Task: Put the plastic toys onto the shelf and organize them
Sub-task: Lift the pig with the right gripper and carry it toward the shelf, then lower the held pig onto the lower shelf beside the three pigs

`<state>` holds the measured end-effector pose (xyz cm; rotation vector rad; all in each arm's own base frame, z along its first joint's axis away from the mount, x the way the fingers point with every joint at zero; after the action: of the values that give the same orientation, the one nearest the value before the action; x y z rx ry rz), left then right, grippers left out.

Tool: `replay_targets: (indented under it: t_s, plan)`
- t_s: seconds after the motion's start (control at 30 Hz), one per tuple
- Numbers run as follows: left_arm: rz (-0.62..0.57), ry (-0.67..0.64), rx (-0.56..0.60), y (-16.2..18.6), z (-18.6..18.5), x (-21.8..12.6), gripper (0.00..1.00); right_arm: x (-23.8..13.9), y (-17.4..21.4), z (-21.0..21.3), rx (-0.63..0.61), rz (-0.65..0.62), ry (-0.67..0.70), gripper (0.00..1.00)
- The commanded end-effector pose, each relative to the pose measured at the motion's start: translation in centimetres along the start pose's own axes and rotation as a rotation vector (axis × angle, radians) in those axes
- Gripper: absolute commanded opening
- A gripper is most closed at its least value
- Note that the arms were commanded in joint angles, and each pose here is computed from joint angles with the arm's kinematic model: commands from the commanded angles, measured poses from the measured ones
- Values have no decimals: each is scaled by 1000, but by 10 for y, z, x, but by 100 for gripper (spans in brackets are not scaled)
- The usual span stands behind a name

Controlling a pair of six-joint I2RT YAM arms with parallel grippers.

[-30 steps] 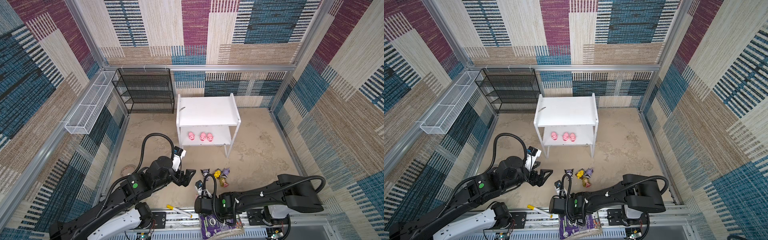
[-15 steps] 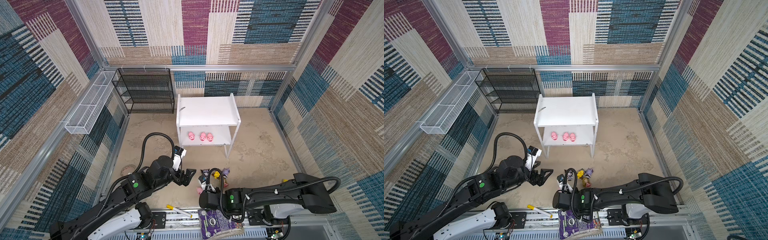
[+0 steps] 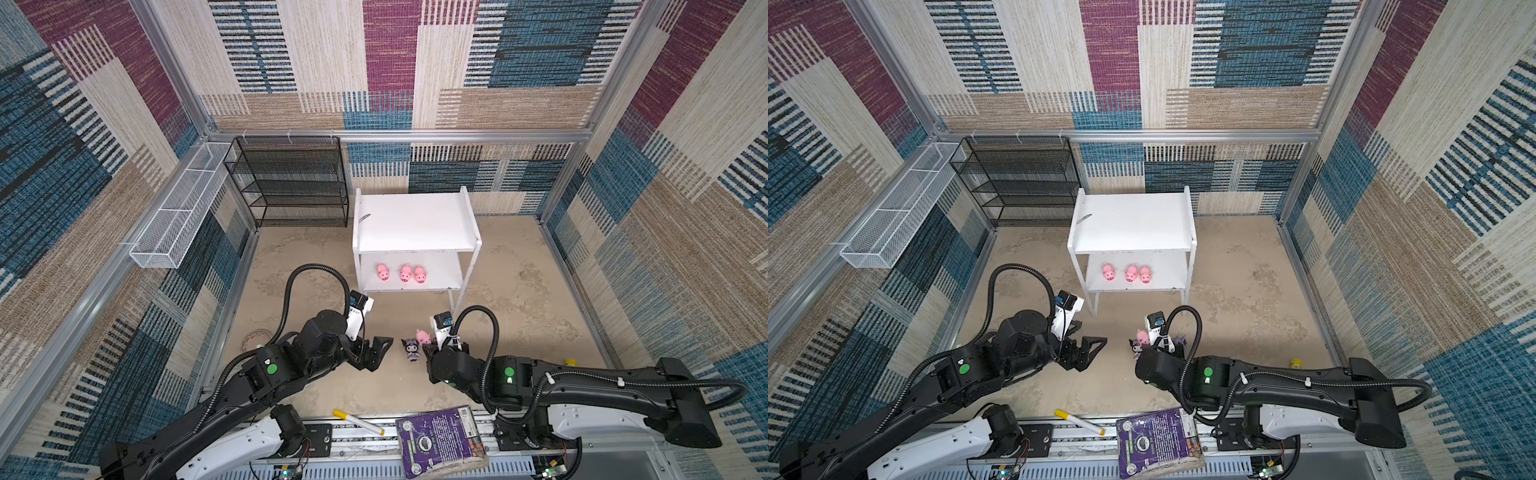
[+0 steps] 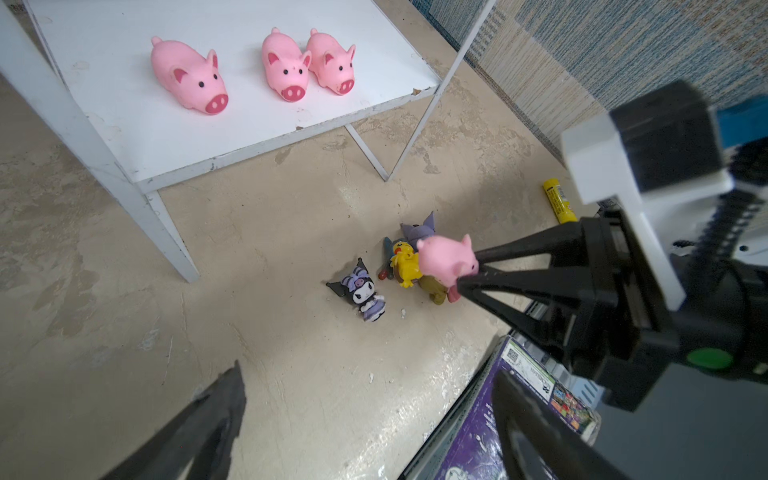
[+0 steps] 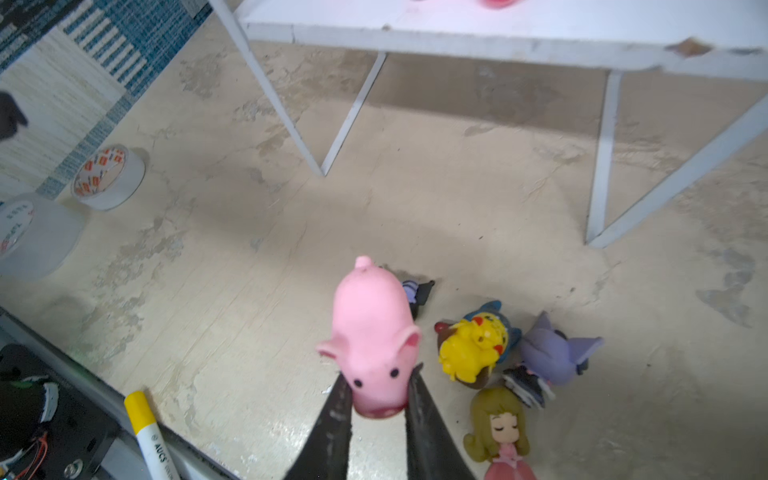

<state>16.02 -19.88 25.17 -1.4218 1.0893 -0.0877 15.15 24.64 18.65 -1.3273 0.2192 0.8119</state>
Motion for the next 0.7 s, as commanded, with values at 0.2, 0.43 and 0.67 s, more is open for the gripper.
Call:
replay_targets:
  t_s: [0.2, 0.43, 0.67]
  plan:
    - [-32, -6, 27, -9, -1, 1, 93, -20, -54, -30, 135, -275, 91, 24]
    - [-37, 0, 41, -14, -3, 2, 93, -16, -82, -33, 194, -381, 96, 24]
    - [-51, 22, 58, -22, -8, 3, 93, 4, -97, -30, 195, -398, 106, 24]
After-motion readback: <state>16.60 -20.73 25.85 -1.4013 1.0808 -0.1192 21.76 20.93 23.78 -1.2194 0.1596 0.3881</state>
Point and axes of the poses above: each gripper's point midway between its finger pads, its own x axis out along the fingers, its own z axis along the line the jaws close on, y = z × x, the point moved 3 cm from there along -x, back along the fingers, and after that the axes turned 5 degrees about x, right-handed, at the moved point
